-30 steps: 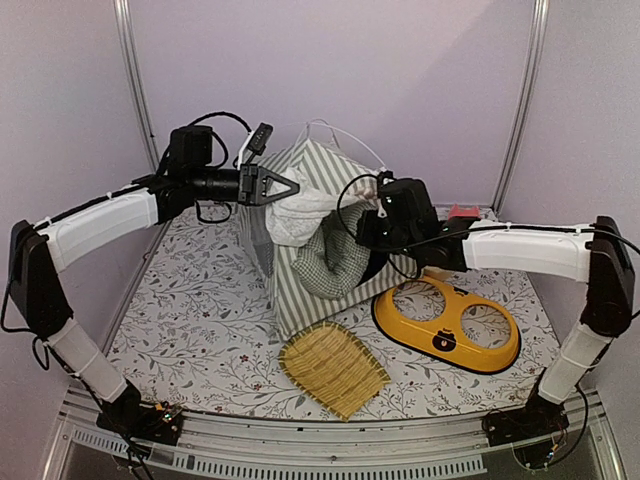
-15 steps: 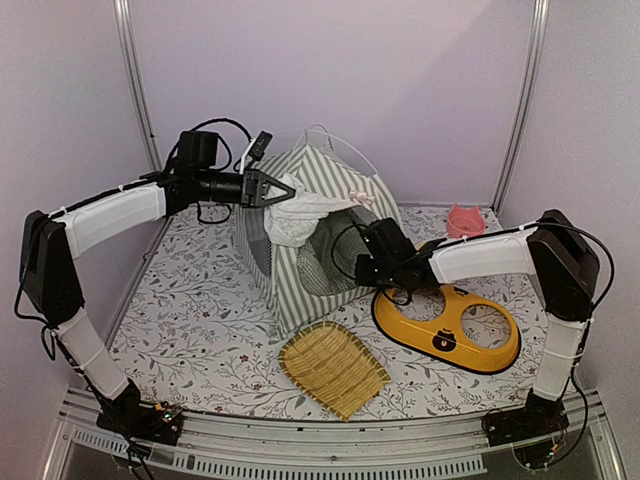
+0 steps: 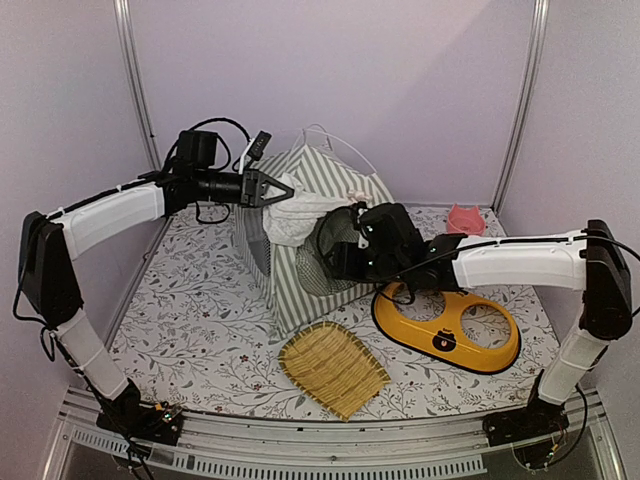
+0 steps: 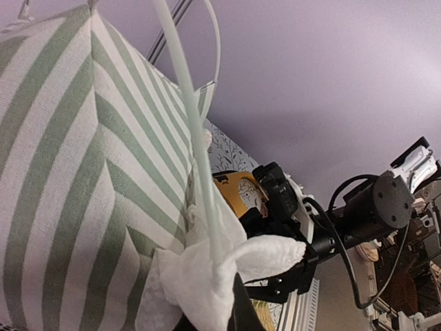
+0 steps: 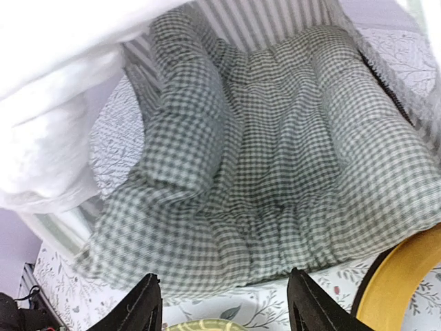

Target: Set up the pet tent

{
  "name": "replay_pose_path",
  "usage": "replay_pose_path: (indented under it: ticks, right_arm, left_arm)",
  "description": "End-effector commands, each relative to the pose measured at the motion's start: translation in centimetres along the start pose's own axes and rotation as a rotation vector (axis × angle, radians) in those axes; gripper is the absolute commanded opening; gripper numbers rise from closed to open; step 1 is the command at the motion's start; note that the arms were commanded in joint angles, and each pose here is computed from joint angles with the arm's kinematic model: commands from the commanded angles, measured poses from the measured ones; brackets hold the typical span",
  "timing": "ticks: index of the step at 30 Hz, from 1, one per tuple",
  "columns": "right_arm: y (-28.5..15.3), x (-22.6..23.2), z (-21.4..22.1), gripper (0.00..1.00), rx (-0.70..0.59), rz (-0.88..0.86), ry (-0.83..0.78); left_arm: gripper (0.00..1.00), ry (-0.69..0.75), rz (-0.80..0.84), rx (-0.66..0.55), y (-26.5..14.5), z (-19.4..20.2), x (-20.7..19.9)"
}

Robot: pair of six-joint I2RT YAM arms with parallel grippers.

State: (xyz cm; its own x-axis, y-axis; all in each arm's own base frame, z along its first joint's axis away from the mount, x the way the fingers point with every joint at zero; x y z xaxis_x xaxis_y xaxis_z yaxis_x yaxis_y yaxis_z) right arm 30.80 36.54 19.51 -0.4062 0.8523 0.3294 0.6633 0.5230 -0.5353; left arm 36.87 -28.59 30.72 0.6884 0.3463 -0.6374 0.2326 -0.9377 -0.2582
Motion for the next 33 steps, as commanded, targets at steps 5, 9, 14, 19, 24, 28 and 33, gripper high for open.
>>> replay_pose_path:
  ticks: [5,9,14,19,24,28,33]
  right_arm:
    - [1.3,3.3,-1.6,0.70,-0.055,-0.263,0.129]
    - [5.7,3.0,-1.1,0.47,-0.036,-0.349,0.210]
    - [10.0,4.0,2.3,0.33,0.038,-0.388,0.237]
    - [13.7,2.2,8.6,0.33,0.184,-0.272,0.264]
    - [14.7,-0.5,11.1,0.52,0.243,-0.132,0.243]
    - [13.1,0.3,7.6,0.56,0.164,-0.258,0.257]
    - [12.3,1.5,1.8,0.52,0.068,-0.569,0.338]
  left_arm:
    - [0.00,-0.064,-0.084,0.052,0.6,2.3,2.0]
    - [0.00,-0.072,-0.066,0.050,1.0,2.4,1.7]
    - [0.00,-0.065,-0.048,0.061,1.7,2.0,1.0]
    - [0.00,-0.057,-0.019,0.060,2.0,1.3,-0.6]
    - [0.00,-0.051,0.041,0.027,1.7,0.1,-3.0]
    - [0.00,-0.042,0.063,0.031,1.8,0.4,-3.7]
    - [0.00,-0.058,0.101,0.055,2.1,2.1,-3.3]
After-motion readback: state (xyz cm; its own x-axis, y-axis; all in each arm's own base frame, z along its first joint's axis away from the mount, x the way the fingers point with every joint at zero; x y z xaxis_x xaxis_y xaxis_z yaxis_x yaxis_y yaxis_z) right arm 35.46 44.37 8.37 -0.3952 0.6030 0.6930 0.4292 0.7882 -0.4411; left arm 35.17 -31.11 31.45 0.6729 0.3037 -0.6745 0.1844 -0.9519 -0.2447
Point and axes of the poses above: each gripper's point midway between its finger pads, its own y axis out along the fingers, its own x axis along the line the jaws close on, z = x × y, the point moved 3 cm from there along -y, back along the fingers, and after that the axes turned 6 degrees about -y, right-handed, at the moved point
